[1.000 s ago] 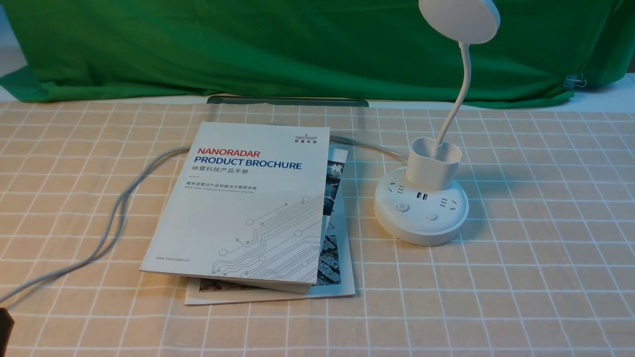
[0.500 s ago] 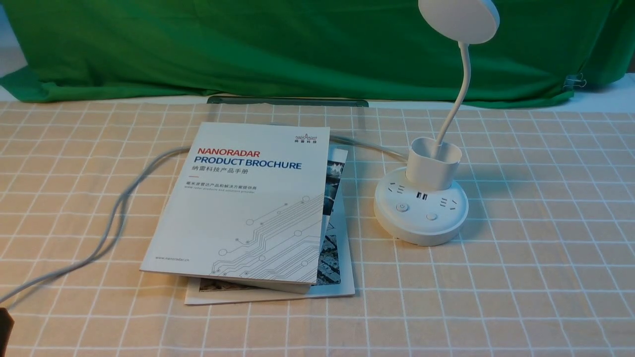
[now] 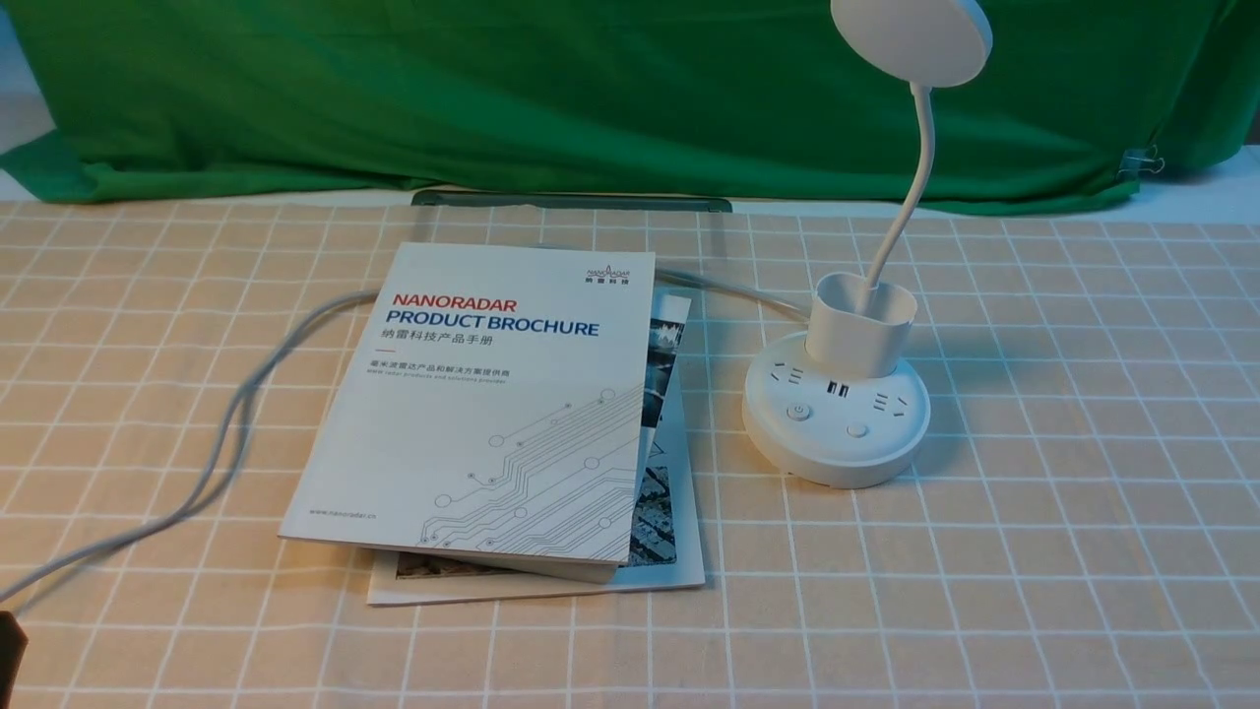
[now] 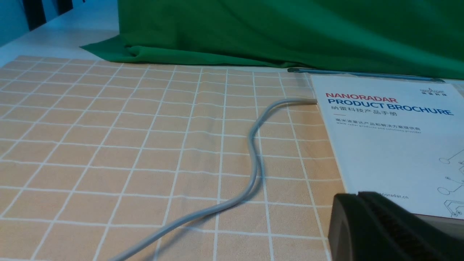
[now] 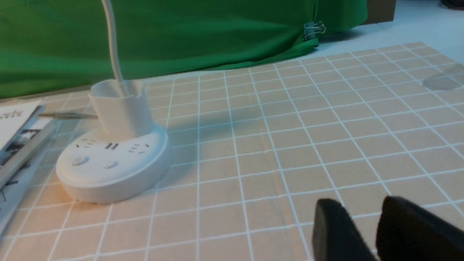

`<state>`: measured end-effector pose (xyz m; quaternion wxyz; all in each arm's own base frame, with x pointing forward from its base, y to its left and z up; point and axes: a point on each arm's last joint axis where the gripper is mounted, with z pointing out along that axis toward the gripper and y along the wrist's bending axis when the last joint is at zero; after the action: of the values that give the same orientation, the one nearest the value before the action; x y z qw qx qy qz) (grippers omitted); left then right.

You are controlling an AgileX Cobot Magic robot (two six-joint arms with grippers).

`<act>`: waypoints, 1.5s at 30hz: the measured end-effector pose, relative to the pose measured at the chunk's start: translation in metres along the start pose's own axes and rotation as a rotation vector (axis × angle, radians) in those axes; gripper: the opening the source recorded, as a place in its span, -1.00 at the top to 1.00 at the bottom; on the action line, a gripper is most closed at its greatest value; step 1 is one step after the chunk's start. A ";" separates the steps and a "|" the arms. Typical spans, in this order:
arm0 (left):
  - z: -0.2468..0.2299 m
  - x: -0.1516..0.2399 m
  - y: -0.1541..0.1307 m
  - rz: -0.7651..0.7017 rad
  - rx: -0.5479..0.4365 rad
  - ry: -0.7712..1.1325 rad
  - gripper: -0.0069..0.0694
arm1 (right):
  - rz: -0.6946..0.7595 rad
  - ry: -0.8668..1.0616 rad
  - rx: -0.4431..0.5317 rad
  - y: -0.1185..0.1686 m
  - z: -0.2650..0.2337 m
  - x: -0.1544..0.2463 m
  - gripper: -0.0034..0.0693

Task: Turn on the table lamp on the light coffee tablecloth with your hand.
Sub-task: 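Press the button on the base of the white desk lamp with the right gripper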

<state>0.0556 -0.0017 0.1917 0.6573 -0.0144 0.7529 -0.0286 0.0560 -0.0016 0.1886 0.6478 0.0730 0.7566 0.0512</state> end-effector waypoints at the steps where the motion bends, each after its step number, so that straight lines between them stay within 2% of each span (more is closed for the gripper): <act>1: 0.000 0.000 0.000 0.000 0.000 0.000 0.76 | 0.034 -0.003 -0.003 0.000 0.000 0.000 0.25; 2: 0.000 0.000 0.000 0.000 0.000 0.000 0.76 | 0.056 -0.005 -0.005 0.000 0.000 0.000 0.25; 4: 0.000 0.000 0.000 0.000 0.000 0.000 0.76 | 0.259 -0.017 -0.040 0.002 0.000 -0.002 0.25; 5: 0.000 0.000 0.000 0.000 0.000 0.000 0.76 | 0.476 -0.018 -0.048 0.004 0.000 -0.003 0.25; 6: 0.000 0.000 0.000 0.000 0.000 0.000 0.76 | 0.598 -0.018 -0.058 0.004 0.000 -0.003 0.25; 7: 0.000 0.000 0.000 0.000 0.000 0.000 0.76 | 0.782 -0.010 -0.073 0.006 0.000 -0.003 0.25; 8: 0.000 0.000 0.000 0.000 0.000 0.000 0.76 | 0.887 -0.006 -0.079 0.006 0.000 -0.003 0.25; 10: 0.000 0.000 0.000 0.000 0.000 0.000 0.76 | 0.990 0.000 -0.084 0.006 0.000 -0.003 0.25; 12: 0.000 0.000 0.000 0.000 0.000 0.000 0.76 | 1.012 0.001 -0.083 0.006 0.000 -0.003 0.25; 19: 0.000 0.000 0.000 0.000 0.000 0.000 0.76 | 0.788 -0.020 -0.070 0.005 0.000 -0.004 0.25; 21: 0.000 0.000 0.000 0.000 0.000 0.000 0.76 | 0.676 -0.031 -0.070 0.005 0.000 -0.005 0.25; 24: 0.000 0.000 0.000 0.000 0.000 0.000 0.76 | 0.519 -0.060 -0.083 0.008 -0.005 -0.022 0.30; 25: 0.000 0.000 0.000 0.000 0.000 0.000 0.76 | 0.519 -0.060 -0.083 0.008 -0.005 -0.022 0.33; 27: 0.000 0.000 0.000 0.001 0.000 0.000 0.76 | 0.307 -0.079 -0.088 0.015 -0.013 -0.057 0.60; 28: 0.000 0.000 0.000 0.001 0.000 0.000 0.76 | 0.269 -0.083 -0.088 0.017 -0.014 -0.064 0.63; 29: 0.000 0.000 0.000 0.001 0.000 0.000 0.76 | 0.115 -0.039 -0.075 0.021 -0.013 -0.086 0.77; 32: 0.000 0.000 0.000 0.001 0.000 0.000 0.76 | -0.121 0.076 -0.051 0.029 -0.006 -0.132 0.82; 36: 0.000 0.000 0.000 0.003 -0.001 0.000 0.76 | -0.330 0.290 -0.056 0.037 0.025 -0.171 0.83; 39: 0.000 0.000 0.000 0.003 -0.001 0.000 0.76 | -0.381 0.375 -0.101 0.044 0.046 -0.187 0.83; 42: 0.000 0.000 0.000 0.003 -0.001 0.000 0.76 | -0.431 0.495 -0.227 0.061 0.077 -0.189 0.83; 45: 0.000 0.000 0.000 0.003 -0.001 0.000 0.76 | -0.514 0.637 -0.361 0.087 0.112 -0.175 0.83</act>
<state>0.0556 -0.0016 0.1917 0.6574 -0.0134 0.7529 -0.0272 0.1972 0.0517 0.3561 0.3765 -0.2510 0.8909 0.0395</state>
